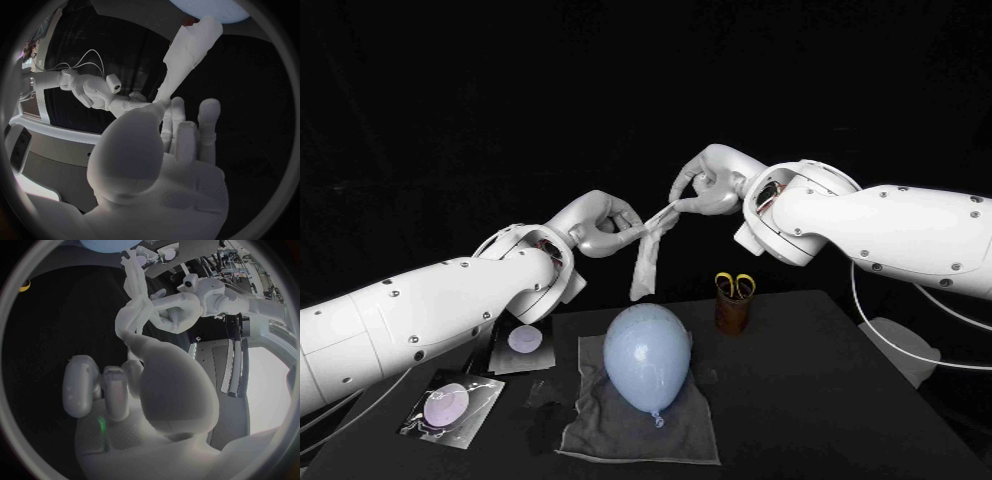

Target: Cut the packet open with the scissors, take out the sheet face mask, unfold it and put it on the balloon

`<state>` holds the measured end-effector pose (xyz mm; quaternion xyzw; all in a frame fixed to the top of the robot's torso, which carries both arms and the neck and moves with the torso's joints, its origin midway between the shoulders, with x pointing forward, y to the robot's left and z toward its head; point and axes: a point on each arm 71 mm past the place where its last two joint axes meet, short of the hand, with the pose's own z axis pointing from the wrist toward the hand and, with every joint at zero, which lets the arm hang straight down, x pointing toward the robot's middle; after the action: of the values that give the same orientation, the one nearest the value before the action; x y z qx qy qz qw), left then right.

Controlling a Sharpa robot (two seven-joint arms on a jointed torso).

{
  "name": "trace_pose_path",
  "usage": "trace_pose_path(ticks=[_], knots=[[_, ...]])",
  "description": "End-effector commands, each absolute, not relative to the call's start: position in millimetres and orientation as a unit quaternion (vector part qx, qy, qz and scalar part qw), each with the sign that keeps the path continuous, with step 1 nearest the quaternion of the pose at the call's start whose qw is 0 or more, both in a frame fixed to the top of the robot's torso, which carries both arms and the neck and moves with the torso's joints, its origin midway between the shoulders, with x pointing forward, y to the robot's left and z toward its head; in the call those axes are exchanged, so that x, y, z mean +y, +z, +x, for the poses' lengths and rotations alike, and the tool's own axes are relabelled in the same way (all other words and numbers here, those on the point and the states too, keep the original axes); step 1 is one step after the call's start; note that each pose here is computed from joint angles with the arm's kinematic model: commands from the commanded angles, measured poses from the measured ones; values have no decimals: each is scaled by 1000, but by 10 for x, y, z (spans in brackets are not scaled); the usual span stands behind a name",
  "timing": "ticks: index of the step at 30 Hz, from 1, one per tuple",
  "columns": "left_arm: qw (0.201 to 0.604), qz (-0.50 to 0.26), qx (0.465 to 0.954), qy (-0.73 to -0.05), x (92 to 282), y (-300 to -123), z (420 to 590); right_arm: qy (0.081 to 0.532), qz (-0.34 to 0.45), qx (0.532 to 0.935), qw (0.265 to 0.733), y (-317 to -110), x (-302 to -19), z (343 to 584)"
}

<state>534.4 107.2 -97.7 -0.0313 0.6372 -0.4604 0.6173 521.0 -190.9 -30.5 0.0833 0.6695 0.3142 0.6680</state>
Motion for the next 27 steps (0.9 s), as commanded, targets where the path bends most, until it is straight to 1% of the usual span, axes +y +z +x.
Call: trace_pose_path(ticks=[1, 12, 27], knots=[[601, -21, 653, -460, 1051, -987, 5342, 314, 70, 666, 674, -291, -1894, 5215], [598, -12, 650, -468, 1022, -976, 5326, 314, 66, 669, 670, -310, -1842, 5238], [619, -26, 625, -476, 1045, -928, 5338, 307, 60, 677, 667, -392, -1821, 5257]])
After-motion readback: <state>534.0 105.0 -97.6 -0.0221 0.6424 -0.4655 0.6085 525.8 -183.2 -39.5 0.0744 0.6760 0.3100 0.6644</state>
